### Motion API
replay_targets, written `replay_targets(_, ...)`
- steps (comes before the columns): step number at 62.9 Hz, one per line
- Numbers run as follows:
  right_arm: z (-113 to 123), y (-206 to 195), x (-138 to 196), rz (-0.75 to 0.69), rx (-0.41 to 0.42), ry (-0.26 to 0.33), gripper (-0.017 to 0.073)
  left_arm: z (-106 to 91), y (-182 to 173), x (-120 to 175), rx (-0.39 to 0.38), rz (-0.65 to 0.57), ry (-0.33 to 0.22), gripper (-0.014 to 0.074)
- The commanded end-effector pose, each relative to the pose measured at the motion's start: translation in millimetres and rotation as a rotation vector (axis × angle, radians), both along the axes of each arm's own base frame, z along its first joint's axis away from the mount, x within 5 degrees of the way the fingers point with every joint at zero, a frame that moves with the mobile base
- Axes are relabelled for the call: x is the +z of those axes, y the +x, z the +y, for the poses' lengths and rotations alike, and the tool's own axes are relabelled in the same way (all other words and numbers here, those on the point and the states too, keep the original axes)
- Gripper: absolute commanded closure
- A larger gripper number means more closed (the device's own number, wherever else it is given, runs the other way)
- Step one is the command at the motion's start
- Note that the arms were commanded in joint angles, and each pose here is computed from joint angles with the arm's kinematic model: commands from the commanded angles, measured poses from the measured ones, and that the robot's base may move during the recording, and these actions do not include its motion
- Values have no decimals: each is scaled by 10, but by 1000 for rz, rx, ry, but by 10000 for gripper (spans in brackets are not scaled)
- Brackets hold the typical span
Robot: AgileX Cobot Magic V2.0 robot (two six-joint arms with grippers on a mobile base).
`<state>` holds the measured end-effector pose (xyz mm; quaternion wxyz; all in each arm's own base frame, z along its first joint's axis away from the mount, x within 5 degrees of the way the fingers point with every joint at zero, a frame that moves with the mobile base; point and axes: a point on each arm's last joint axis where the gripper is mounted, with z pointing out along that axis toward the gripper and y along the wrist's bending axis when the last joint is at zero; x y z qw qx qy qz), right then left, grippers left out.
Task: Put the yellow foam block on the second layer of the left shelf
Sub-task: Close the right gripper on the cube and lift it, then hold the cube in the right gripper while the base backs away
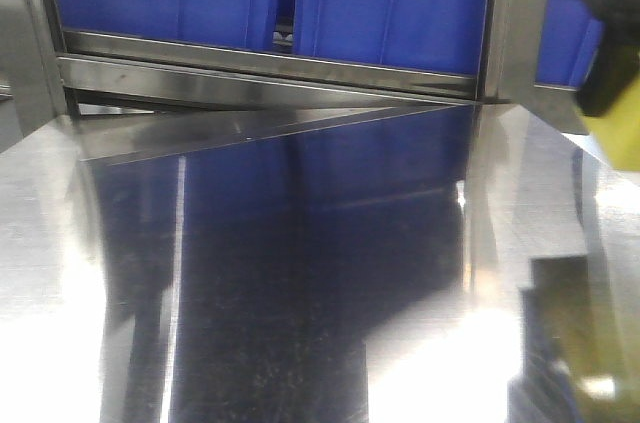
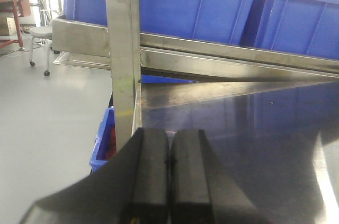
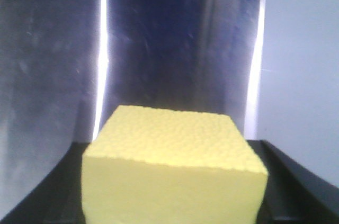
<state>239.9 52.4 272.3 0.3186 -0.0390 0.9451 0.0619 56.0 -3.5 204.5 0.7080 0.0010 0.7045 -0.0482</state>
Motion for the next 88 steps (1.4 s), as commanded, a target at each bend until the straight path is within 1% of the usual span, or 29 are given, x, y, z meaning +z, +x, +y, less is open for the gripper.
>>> replay_targets(1,-112,-204,129,-151,0,0,255,-12,-2,-11,-15,-67,-16,457)
replay_targets(12,-206,-653,68,-255,22,-14,255,-12,-2,-11,-15,-67,-16,457)
replay_targets(21,-274,-1022,75,-377,38,-20,255,-12,-2,-11,-15,-67,-16,457)
replay_targets(31,-343,-1395,169,-541,42,-14,255,-12,-2,-11,-15,-67,-16,457)
replay_targets(35,-374,-1552,240,-630,39,-11,255,-12,-2,-11,-15,-67,-16,457)
replay_targets(46,-463,-1913,382,-844,31,-46,255,-12,-2,-11,-15,-67,-16,457)
replay_targets(54,-504,-2124,427,-959,20,-37,255,-12,-2,-11,-15,-67,-16,457)
replay_targets(60,-522,-2228,439,-1013,15,-29,255,-12,-2,-11,-15,-67,-16,457)
replay_targets(66,-530,-2271,443,-1035,13,-26,255,-12,-2,-11,-15,-67,-16,457)
replay_targets(88,-530,-2269,421,-1016,13,-29,255,-12,-3,-6,-15,-72,-16,457)
